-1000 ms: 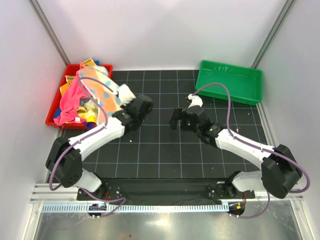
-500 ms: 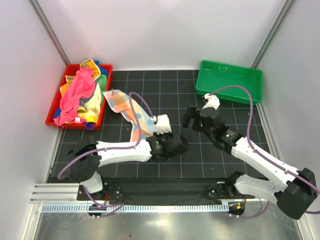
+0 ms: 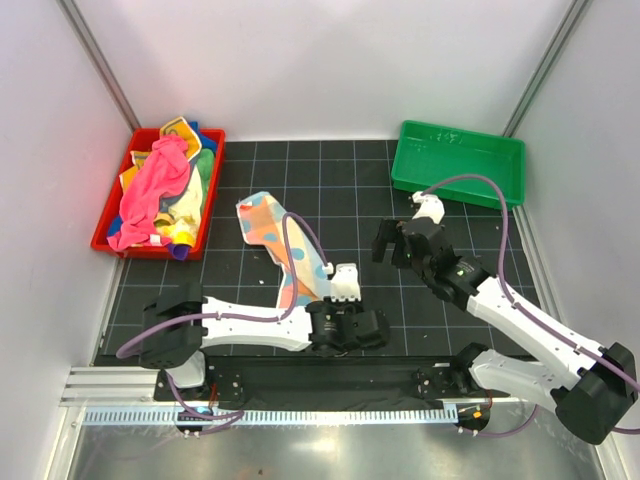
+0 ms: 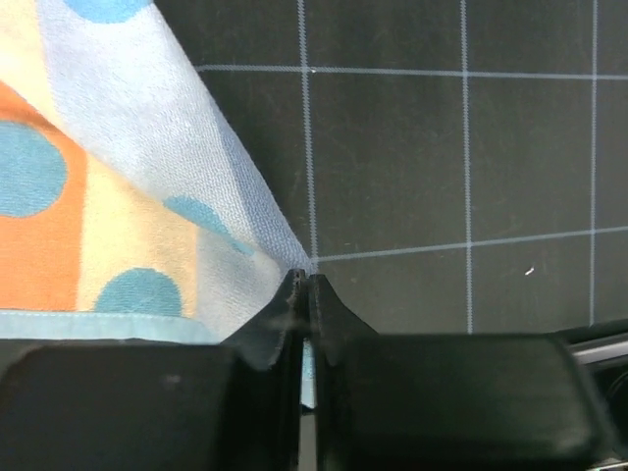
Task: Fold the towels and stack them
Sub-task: Move the towel to the center of the board, then flatten out the crumpled towel
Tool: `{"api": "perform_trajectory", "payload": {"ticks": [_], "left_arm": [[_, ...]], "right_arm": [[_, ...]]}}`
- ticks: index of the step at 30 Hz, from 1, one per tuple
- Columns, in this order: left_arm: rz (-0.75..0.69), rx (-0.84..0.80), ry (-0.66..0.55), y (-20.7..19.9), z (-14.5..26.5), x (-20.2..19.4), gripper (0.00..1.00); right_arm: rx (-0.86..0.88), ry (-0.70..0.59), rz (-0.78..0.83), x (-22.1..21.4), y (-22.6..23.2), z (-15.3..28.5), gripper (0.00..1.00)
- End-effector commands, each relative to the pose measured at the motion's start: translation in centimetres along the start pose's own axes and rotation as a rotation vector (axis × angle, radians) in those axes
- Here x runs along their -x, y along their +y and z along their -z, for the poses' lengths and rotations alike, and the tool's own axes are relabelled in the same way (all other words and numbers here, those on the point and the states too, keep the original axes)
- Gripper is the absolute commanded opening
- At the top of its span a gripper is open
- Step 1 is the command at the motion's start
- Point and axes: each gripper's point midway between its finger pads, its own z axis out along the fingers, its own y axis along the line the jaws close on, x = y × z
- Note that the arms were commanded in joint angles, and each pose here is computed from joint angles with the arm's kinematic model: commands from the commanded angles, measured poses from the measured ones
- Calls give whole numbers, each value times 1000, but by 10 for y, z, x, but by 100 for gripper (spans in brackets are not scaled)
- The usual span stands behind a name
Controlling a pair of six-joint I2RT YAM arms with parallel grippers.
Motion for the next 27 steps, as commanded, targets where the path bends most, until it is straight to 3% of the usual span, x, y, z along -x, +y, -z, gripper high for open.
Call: {"api": "perform_trajectory", "payload": {"ticks": [1, 5, 10, 16, 27], "left_arm": [[41, -1, -42, 6, 10, 18, 12], [12, 25, -50, 16, 10, 22, 54], [13, 44, -80, 37, 16, 47, 73], [121, 81, -99, 96, 27, 60, 76], [241, 242, 72, 186, 15, 10, 73]], "right_arm": [[44, -17, -6, 15, 12, 6, 100], [65, -2, -12, 11, 14, 8, 100], [98, -5, -28, 8, 19, 7, 100], [175, 69, -24, -8, 35, 6, 98], [140, 178, 4, -92, 24, 13, 97]]}}
